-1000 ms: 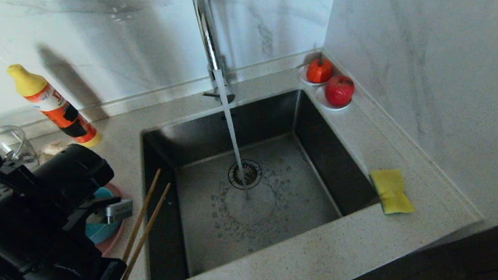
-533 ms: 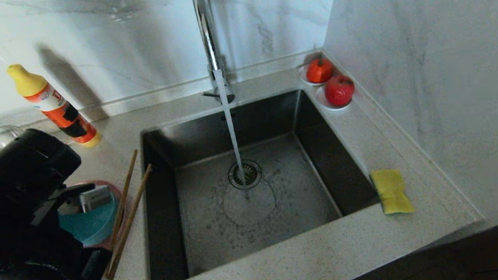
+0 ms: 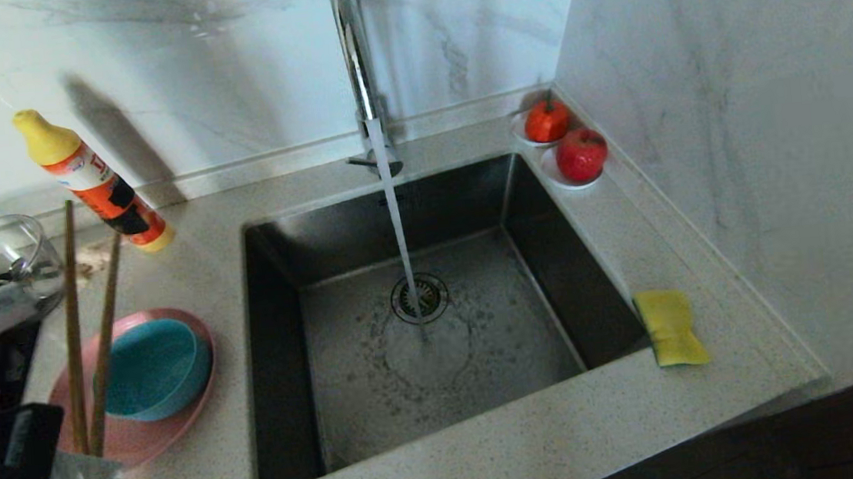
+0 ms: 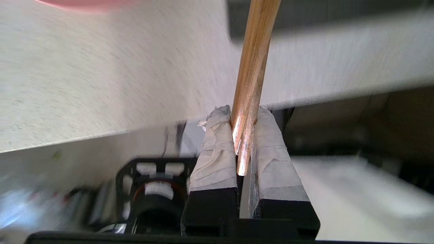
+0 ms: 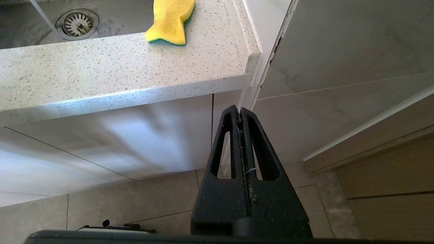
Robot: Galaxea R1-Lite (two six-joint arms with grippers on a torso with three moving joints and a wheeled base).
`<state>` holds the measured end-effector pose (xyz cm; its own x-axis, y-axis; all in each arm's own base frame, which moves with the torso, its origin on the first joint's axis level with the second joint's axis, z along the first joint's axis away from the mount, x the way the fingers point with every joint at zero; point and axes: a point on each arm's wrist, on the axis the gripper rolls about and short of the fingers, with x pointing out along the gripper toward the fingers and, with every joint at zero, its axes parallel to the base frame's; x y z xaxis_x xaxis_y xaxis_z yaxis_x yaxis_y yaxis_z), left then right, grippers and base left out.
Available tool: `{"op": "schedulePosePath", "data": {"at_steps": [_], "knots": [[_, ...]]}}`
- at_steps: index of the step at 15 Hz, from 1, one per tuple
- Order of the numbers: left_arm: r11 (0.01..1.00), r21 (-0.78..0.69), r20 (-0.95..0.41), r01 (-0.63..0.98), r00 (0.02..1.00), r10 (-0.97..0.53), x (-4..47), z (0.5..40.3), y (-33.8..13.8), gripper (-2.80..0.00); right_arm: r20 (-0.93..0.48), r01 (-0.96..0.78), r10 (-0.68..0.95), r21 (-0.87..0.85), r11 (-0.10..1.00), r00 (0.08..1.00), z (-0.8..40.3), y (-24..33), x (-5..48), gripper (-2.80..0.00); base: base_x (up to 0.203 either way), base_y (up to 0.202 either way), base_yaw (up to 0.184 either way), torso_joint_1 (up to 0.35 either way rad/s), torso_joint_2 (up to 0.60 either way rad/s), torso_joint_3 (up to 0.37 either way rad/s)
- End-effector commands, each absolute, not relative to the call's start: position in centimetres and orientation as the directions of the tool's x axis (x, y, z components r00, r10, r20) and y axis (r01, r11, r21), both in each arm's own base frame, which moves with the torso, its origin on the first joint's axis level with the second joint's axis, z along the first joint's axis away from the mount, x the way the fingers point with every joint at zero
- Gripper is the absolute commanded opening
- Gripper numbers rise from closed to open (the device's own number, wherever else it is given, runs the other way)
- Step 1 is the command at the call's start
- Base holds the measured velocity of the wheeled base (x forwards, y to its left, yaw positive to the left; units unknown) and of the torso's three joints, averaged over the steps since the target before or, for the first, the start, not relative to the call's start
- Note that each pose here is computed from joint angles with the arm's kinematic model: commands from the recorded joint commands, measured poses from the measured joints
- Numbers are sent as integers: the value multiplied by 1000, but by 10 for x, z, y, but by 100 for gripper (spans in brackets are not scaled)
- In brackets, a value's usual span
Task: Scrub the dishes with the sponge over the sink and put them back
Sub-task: Place the chopsticks on the glass basin
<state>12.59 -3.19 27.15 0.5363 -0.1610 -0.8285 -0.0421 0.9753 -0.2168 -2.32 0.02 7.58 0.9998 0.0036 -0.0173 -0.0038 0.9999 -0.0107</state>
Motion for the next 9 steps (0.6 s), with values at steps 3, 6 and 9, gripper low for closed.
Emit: {"op": "schedulePosePath", "data": {"at_steps": [3,6,9], "knots": [[939,-262,-709,-222,705,-31,104,295,-1,-280,-17,-5,5,-11,1000,1000,76,0,-23,-280,0,0,0,0,0,0],[912,-292,-574,-288,816,74,91,314,11,-280,-17,-3,3,-12,1000,1000,76,0,-23,-280,0,0,0,0,0,0],[869,-288,-506,-403,834,219,86,322,26,-280,-15,-5,5,-11,1000,1000,76,0,-23,-280,0,0,0,0,0,0]]}}
